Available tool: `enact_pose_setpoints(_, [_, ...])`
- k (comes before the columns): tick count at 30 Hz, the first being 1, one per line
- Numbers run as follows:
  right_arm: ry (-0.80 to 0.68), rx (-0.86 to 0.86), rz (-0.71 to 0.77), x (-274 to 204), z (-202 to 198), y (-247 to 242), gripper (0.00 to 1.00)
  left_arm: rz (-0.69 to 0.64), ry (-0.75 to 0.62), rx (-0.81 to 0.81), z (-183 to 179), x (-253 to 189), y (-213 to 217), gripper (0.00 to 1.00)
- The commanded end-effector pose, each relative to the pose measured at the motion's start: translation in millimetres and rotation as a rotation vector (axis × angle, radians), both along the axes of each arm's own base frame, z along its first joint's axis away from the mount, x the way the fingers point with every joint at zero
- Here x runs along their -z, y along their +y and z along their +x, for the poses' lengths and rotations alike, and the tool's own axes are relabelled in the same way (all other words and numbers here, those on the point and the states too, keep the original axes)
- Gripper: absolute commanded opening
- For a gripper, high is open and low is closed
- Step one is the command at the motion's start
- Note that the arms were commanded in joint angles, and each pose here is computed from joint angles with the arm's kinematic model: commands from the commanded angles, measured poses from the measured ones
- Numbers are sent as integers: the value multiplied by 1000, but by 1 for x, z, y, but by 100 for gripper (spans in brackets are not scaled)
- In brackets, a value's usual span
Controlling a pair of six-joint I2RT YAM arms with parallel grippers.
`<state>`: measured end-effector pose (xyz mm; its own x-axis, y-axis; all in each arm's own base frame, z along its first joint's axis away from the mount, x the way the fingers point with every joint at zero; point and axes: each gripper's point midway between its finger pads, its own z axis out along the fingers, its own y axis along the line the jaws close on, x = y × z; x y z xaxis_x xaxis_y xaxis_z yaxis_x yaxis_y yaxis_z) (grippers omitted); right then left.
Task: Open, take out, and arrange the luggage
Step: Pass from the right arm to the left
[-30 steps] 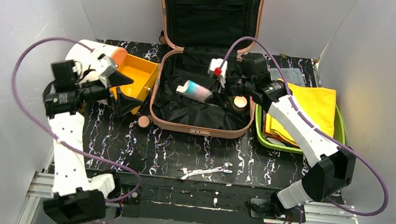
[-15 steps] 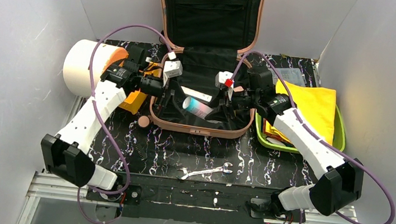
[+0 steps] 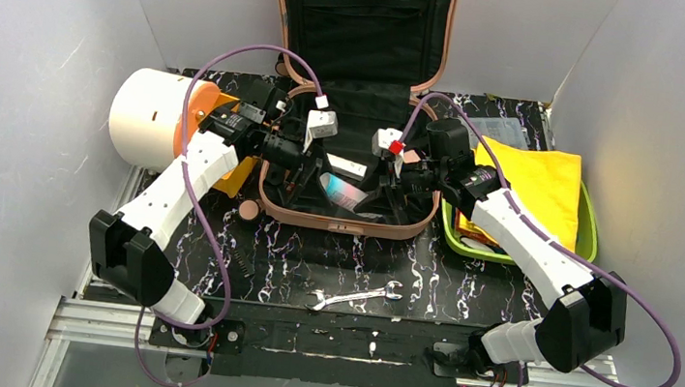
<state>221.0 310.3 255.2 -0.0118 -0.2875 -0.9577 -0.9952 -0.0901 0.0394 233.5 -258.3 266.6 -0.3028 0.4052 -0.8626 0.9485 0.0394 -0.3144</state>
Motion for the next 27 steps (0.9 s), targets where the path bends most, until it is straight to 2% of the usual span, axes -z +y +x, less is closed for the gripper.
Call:
enact_pose_setpoints(1, [-52,-25,64,-18,0,3,34,-17,14,19,-3,-10,-4,93])
enact_pose_setpoints(8, [-40,-25,57,-14,3,5,34,-24,37,30,-1,-11,-10,79])
enact_pose_setpoints(16, [-17,-15,55,-10,7,8,34,-19,32,35,-2,-12,-13,77])
enact_pose_setpoints(19, [-11,-8,61,-12,8,8,34,-2,26,34,-2,-7,-13,73])
enact_pose_setpoints(24, [-12,-5,69,-15,8,9,34,34,15,28,-1,3,-13,60])
enact_pose_setpoints(27, [-10,-4,74,-16,7,9,34,54,-6,22,0,6,-12,41])
